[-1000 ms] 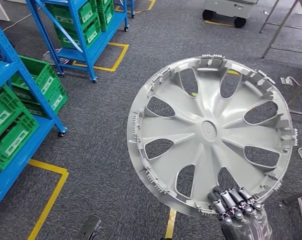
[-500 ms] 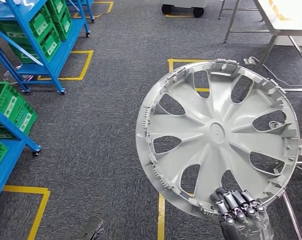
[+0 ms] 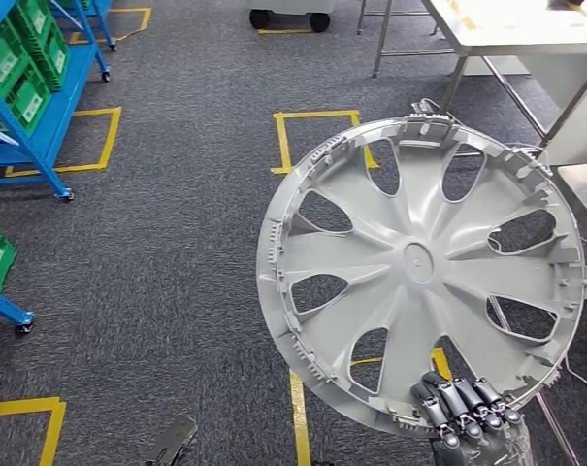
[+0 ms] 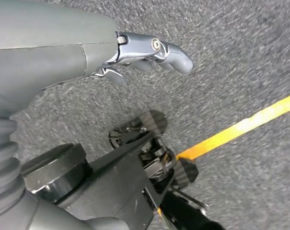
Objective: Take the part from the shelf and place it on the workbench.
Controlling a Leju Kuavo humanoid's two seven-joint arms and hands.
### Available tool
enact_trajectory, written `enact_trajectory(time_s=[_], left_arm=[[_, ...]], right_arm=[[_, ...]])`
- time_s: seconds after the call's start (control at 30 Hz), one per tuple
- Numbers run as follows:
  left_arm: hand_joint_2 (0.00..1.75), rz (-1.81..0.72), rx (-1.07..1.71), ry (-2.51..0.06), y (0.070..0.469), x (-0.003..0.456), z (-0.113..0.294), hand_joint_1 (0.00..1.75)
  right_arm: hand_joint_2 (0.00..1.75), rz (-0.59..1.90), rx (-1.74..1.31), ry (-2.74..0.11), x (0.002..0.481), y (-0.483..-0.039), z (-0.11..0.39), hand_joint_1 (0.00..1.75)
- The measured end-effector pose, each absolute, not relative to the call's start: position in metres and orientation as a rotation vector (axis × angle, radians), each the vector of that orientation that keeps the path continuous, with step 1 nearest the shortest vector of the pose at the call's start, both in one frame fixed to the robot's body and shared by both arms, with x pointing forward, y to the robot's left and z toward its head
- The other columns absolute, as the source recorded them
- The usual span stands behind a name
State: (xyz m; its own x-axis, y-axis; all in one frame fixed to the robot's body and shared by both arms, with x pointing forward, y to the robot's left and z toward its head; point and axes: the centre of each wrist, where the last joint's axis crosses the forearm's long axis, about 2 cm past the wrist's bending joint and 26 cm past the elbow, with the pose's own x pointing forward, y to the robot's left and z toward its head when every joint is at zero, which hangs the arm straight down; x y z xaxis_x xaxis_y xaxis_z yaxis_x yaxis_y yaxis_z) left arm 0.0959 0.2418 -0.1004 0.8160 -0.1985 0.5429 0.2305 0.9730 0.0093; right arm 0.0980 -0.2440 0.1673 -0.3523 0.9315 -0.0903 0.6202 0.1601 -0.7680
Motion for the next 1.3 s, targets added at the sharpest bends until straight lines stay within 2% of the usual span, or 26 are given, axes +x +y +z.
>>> enact_trajectory(time_s=[1.3], left_arm=[[1.75, -0.264, -0.063, -0.578, 0.2399, 0.1059, -0.0979, 0.0]], right_arm=[[1.75, 1.031, -1.517, -2.02, 0.0998, -0.2486, 0.1709, 1.75]])
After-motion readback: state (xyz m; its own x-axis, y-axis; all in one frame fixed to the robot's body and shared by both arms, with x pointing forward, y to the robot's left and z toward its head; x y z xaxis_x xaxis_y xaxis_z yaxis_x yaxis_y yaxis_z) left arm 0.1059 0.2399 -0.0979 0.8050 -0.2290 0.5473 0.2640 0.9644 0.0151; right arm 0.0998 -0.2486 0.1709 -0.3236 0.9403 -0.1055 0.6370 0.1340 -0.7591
